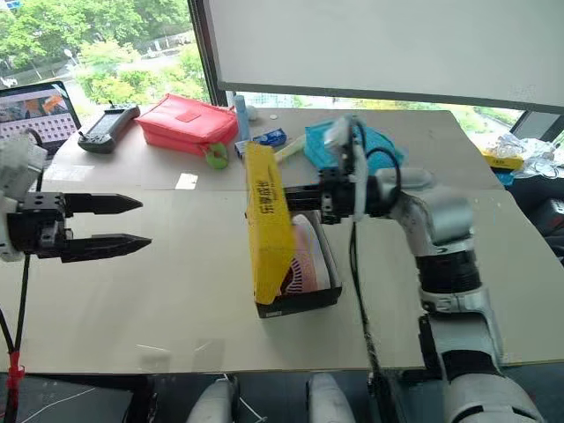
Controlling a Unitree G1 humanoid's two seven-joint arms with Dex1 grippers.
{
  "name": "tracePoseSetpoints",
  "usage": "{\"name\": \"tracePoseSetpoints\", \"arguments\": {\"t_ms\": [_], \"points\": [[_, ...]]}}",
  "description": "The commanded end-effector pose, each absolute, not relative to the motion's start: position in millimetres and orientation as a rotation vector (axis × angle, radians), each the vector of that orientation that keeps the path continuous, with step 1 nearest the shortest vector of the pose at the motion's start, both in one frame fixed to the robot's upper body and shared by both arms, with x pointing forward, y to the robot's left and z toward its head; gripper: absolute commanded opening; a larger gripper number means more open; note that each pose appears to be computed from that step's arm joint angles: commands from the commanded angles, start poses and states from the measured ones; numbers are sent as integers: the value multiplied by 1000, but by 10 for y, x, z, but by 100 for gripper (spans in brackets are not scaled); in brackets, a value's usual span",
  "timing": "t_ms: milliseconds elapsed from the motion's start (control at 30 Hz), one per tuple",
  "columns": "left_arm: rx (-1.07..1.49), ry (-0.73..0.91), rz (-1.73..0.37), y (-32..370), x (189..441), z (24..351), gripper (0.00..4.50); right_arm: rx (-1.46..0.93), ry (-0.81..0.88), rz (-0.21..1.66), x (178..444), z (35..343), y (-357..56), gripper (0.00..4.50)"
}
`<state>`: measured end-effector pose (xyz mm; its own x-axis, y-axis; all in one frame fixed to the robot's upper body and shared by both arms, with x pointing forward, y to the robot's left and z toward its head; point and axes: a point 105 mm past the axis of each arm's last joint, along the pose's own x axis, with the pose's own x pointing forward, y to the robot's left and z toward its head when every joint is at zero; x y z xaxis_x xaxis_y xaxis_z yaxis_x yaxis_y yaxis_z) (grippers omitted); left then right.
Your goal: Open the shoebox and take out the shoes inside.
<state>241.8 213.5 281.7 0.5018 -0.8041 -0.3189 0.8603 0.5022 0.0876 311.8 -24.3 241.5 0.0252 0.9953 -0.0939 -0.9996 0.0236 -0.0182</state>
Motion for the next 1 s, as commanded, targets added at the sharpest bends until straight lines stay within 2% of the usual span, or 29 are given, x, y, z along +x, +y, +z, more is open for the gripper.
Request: {"name": "tracePoseSetpoints", "arguments": {"t_ms": [33,200,333,433,500,533,700,800,900,967,1000], "points": [[288,176,-1017,2153,2270,3170,447,-158,37,1558,3095,2372,146,0],[314,157,-1032,2116,2169,3330,447,-345,13,1480,3298,2252,282,0],[323,174,-1046,2060,2173,3267,447,-361,-22,1405,3451,2573,15,0],[362,238,-1045,2047,2211,3082,447,-433,-16,1354,3486,2769,-276,0],[395,282,-1043,2044,2251,2936,450,-532,39,1380,3412,2751,-465,59],[418,297,-1042,2038,2283,2863,450,-619,74,1388,3364,2686,-574,75],[443,283,-1079,1972,2380,2768,450,-815,206,1432,3199,2405,-767,238],[462,281,-1088,1954,2433,2727,450,-888,254,1408,3239,2261,-822,344],[461,278,-1104,1920,2448,2693,450,-837,253,1287,3457,2260,-826,449],[458,274,-1110,1899,2453,2676,450,-814,249,1122,3654,2297,-873,449],[456,274,-1110,1899,2456,2664,450,-785,334,1063,3685,2295,-946,449]]}}
